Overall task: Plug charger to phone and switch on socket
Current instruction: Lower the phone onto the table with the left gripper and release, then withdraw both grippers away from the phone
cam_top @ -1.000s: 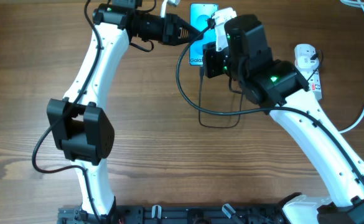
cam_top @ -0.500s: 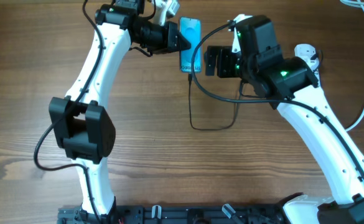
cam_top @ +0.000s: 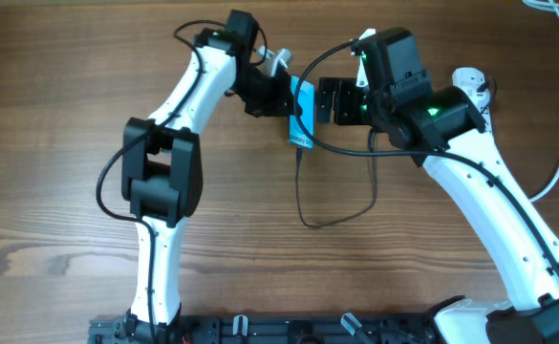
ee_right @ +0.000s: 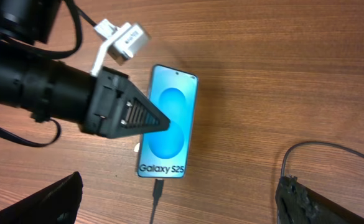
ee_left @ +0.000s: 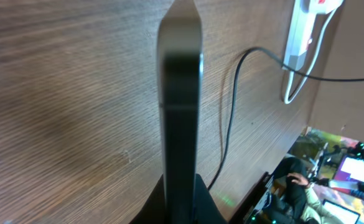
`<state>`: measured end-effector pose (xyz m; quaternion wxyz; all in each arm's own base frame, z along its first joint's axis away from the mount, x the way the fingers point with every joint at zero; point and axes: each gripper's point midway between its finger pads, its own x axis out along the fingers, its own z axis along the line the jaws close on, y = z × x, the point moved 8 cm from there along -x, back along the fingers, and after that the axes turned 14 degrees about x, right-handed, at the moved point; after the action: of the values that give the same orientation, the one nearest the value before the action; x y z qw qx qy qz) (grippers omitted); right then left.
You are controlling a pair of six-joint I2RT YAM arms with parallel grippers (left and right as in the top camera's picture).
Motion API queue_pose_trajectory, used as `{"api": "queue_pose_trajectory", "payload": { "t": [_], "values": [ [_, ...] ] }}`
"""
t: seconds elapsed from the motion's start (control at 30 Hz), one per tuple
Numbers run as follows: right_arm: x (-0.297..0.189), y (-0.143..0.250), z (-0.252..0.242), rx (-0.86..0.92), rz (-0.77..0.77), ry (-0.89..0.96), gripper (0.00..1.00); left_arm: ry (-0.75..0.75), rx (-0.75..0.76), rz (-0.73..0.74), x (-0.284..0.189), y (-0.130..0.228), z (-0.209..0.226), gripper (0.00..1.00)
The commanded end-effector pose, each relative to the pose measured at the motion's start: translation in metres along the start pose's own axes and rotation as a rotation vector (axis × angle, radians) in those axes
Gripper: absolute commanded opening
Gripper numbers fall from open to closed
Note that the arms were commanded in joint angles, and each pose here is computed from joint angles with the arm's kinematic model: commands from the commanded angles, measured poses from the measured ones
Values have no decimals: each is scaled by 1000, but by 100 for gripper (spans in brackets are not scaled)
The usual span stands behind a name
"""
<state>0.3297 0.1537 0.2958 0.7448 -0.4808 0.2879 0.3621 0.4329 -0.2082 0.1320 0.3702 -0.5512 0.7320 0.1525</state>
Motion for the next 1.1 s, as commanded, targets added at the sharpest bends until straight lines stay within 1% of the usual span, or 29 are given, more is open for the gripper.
{"api": "queue_pose_trajectory", "payload": {
  "t": [0.0, 0.1, 0.3, 0.4, 0.57, 0.6, 0.63, 0.7, 0.77, 0.9, 0.97, 1.0, 1.07],
  "values": [
    [7, 2, -3, 9, 11, 26, 100, -79, 0, 44, 23, 7, 6, 4],
    [7, 4, -4, 9, 21, 32, 99, -101, -44, 50, 39, 13, 13, 4],
    [7, 4, -3, 9, 28, 23, 100, -101, -54, 62, 57, 23, 19, 4],
    [7, 5, -4, 9, 32, 26, 100, -141, -63, 65, 59, 26, 25, 13],
    [7, 5, -4, 9, 31, 29, 100, -255, -67, 74, 57, 28, 35, 15],
    [7, 5, -4, 9, 29, 31, 100, -280, -70, 80, 56, 29, 37, 19],
    [7, 4, -6, 9, 22, 46, 100, -309, -73, 86, 56, 30, 39, 25],
    [7, 4, -12, 25, 8, 99, 100, -357, -82, 102, 54, 33, 43, 25],
    [6, 3, -21, 59, -4, 153, 100, -399, -95, 118, 51, 37, 48, 26],
    [4, -8, -50, 124, 2, 219, 100, -420, -125, 111, 43, 37, 57, 31],
    [2, -16, -70, 173, -5, 258, 100, -422, -148, 103, 35, 37, 65, 39],
    [1, -18, -75, 187, -7, 268, 100, -423, -156, 101, 33, 38, 68, 40],
    [-1, -24, -87, 218, -15, 289, 100, -425, -176, 99, 27, 39, 73, 46]
  ]
}}
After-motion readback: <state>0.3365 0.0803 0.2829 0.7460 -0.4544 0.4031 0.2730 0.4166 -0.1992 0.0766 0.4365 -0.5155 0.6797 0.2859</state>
